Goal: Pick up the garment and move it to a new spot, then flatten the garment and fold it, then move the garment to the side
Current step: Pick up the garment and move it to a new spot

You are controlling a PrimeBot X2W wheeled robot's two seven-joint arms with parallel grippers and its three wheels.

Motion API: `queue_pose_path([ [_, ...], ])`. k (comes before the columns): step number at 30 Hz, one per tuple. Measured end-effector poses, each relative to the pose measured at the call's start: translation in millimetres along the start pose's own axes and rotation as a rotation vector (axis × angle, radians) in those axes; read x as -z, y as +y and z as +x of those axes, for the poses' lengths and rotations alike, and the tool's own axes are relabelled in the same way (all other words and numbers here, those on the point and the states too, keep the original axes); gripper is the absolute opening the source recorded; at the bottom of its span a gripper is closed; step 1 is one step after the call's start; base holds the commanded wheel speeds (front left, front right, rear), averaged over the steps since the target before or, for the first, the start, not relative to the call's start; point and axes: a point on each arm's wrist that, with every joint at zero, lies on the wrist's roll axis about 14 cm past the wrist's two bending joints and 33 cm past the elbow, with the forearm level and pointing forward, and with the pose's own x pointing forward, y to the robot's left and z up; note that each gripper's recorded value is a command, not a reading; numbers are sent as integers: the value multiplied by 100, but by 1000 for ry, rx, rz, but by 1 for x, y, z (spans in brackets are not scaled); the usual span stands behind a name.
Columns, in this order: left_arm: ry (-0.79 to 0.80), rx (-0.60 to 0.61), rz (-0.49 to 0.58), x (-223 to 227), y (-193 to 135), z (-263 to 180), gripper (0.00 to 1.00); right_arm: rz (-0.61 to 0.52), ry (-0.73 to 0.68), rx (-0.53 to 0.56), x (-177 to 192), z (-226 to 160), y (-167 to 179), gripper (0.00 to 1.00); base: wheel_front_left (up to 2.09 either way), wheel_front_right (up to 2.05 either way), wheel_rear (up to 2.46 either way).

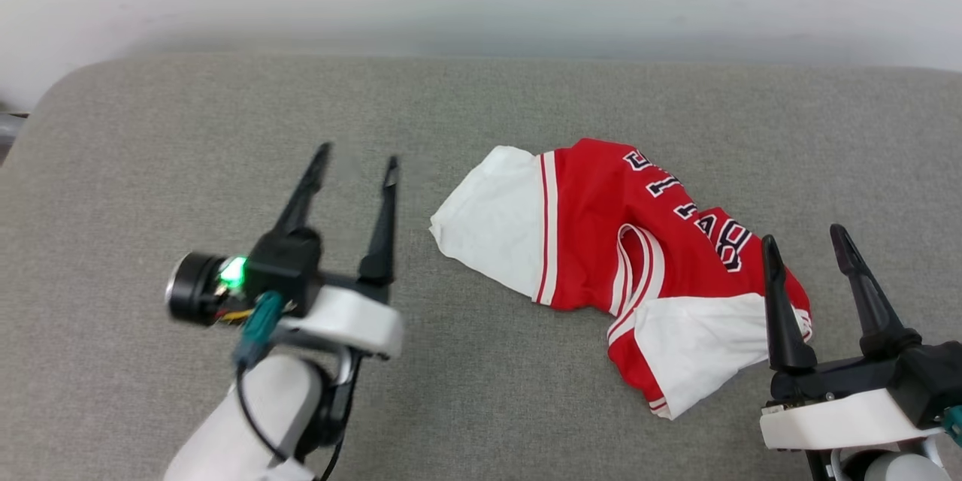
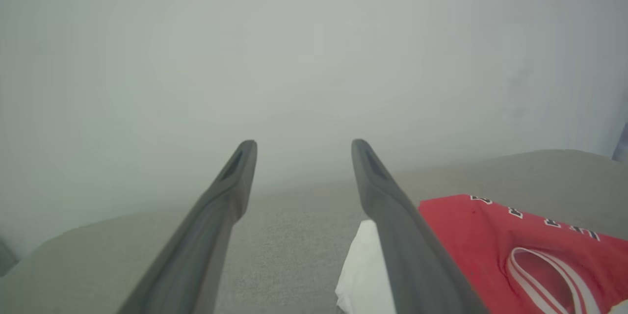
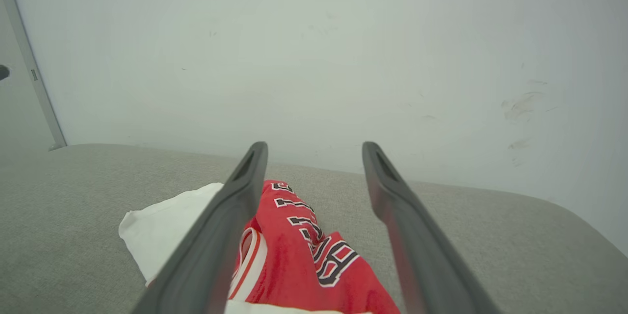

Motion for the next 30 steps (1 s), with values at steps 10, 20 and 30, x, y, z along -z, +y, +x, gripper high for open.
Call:
queue_pose_path([
  [10, 22, -244, 38, 4, 60, -64, 100, 26, 7, 6, -2, -11, 1, 100, 0, 0, 0],
  [20, 81, -283, 49, 19, 60, -107, 100, 24, 45, 18, 6, -28, -1, 100, 0, 0, 0],
  [30, 111, -272, 45, 28, 59, -118, 100, 38, 82, 32, 15, -40, -4, 100, 0, 0, 0],
])
